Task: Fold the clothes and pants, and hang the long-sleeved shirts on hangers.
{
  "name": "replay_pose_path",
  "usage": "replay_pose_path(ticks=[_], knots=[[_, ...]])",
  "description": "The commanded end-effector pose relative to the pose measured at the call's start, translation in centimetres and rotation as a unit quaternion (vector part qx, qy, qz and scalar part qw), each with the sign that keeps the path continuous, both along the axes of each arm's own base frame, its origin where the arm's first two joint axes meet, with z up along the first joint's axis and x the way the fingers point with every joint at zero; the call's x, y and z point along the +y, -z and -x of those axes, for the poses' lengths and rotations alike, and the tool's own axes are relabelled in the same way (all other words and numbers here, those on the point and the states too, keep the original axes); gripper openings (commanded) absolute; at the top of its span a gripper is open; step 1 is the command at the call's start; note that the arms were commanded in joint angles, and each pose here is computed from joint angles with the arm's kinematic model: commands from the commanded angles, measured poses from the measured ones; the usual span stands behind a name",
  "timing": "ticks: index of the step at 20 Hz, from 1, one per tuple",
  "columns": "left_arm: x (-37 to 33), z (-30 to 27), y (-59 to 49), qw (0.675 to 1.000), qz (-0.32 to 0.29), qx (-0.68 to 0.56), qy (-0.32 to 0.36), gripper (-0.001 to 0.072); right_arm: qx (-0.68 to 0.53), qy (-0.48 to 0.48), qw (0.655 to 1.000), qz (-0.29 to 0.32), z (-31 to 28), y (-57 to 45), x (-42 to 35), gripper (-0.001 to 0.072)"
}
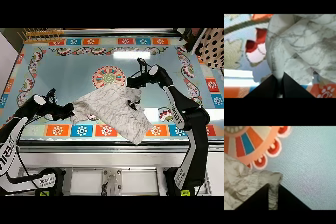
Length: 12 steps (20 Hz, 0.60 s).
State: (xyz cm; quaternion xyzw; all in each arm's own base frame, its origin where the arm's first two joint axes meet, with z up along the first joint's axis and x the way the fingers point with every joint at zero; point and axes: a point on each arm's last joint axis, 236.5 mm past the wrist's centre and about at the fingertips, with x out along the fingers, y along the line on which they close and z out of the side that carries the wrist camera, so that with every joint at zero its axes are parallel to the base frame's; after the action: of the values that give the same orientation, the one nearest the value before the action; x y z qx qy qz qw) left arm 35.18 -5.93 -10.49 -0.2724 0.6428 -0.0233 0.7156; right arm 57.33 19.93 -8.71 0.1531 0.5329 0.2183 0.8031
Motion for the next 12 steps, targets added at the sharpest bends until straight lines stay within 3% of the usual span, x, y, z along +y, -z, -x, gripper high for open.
replay_pose_path(ticks=[1,6,9,12], knots=[[0.2,-0.2,-0.2,1.000,-0.002,-0.005,-0.002,0.0008,-0.041,0.010,0.999,-0.008,-1.8,-2.3,0.5,0.0029],[4.8,-6.3,-12.4,0.980,-0.087,-0.180,-0.003,0.0007,-0.205,0.005,0.977,0.059,-2.8,-18.8,-2.8,0.0027],[6.6,-8.3,-29.0,0.922,-0.126,-0.364,-0.027,0.0008,-0.331,0.020,0.941,0.072,1.4,-33.8,-4.8,0.0028],[6.1,-4.4,-44.1,0.841,-0.147,-0.519,-0.042,0.0008,-0.432,0.031,0.900,0.051,8.7,-46.2,-5.7,0.0027]])
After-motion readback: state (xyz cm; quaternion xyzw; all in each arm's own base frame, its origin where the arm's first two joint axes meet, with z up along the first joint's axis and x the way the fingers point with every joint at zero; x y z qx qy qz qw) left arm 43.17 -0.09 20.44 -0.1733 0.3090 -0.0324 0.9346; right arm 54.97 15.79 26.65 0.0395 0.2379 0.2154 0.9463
